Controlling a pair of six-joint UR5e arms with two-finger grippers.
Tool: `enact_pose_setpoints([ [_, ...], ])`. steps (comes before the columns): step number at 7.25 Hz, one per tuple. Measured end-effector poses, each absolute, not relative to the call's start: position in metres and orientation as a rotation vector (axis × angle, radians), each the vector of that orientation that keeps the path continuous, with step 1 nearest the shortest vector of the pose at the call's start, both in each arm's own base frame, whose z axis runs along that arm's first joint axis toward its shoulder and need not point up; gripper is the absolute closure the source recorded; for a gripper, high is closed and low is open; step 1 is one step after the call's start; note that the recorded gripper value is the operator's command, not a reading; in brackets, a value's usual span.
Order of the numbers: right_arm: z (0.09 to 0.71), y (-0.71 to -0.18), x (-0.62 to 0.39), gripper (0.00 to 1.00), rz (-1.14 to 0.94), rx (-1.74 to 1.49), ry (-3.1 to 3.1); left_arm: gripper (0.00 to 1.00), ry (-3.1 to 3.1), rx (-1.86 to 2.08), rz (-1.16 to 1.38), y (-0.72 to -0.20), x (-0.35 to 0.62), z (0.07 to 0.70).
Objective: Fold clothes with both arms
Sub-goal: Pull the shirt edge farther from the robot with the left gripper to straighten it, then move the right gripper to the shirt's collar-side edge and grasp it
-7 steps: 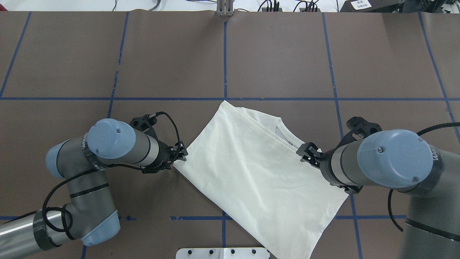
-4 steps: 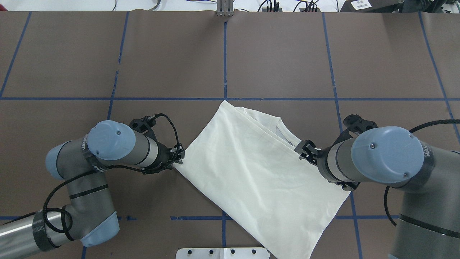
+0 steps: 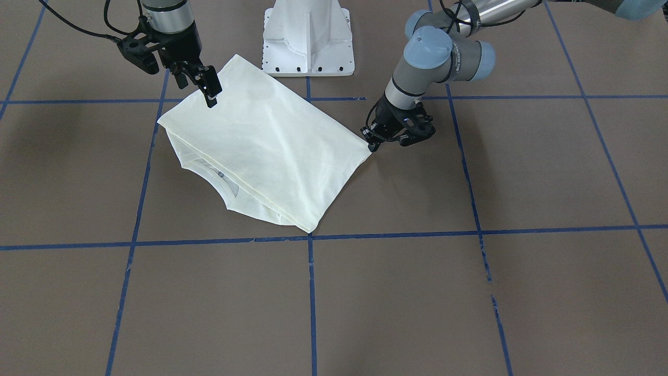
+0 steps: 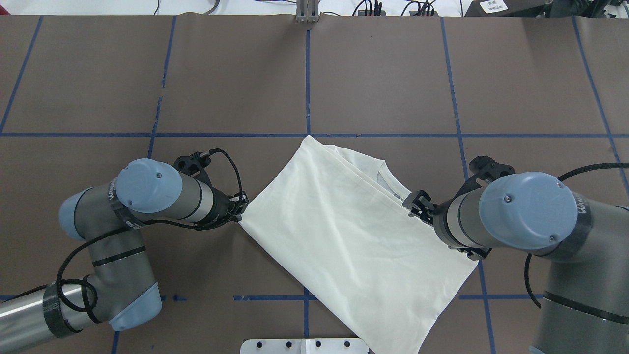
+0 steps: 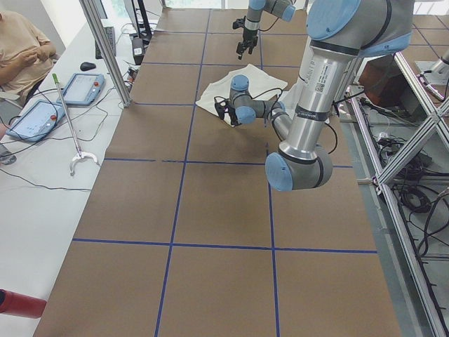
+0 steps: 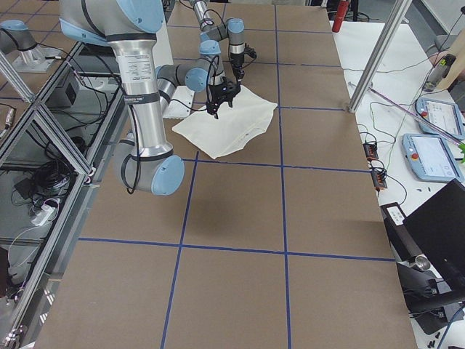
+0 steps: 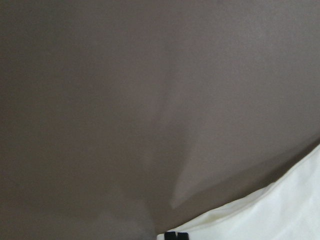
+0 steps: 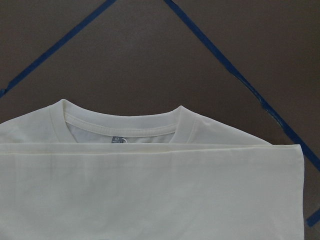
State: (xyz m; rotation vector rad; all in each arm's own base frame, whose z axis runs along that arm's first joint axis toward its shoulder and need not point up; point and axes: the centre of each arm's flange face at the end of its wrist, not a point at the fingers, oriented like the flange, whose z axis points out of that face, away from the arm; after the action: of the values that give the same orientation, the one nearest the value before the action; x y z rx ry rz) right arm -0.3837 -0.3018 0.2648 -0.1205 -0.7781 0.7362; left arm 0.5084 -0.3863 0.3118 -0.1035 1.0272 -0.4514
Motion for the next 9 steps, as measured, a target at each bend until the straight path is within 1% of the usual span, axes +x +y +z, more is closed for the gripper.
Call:
enact_pose_setpoints([
  [2, 0.266, -0.302, -0.384, 0.00, 0.738, -0.119, -0.776, 1.00, 1.019, 0.015, -0.408, -0.435, 0.479, 0.306],
  [3, 0.264, -0.303, -0.385, 0.00, 0.736, -0.120, -0.780, 1.00, 1.016, 0.072, -0.421, -0.474, 0.468, 0.298],
  [6, 0.247, -0.309, -0.400, 0.00, 0.730, -0.123, -0.806, 1.00, 1.033, 0.209, -0.539, -0.617, 0.466, 0.270],
  [7, 0.240, -0.309, -0.404, 0.00, 0.727, -0.125, -0.820, 0.59, 1.042, 0.246, -0.563, -0.650, 0.474, 0.266],
  [8, 0.230, -0.311, -0.412, 0.00, 0.727, -0.127, -0.835, 0.57, 1.058, 0.275, -0.574, -0.666, 0.477, 0.266],
  [9, 0.224, -0.316, -0.427, 0.00, 0.733, -0.129, -0.838, 0.57, 1.074, 0.291, -0.575, -0.668, 0.475, 0.264],
])
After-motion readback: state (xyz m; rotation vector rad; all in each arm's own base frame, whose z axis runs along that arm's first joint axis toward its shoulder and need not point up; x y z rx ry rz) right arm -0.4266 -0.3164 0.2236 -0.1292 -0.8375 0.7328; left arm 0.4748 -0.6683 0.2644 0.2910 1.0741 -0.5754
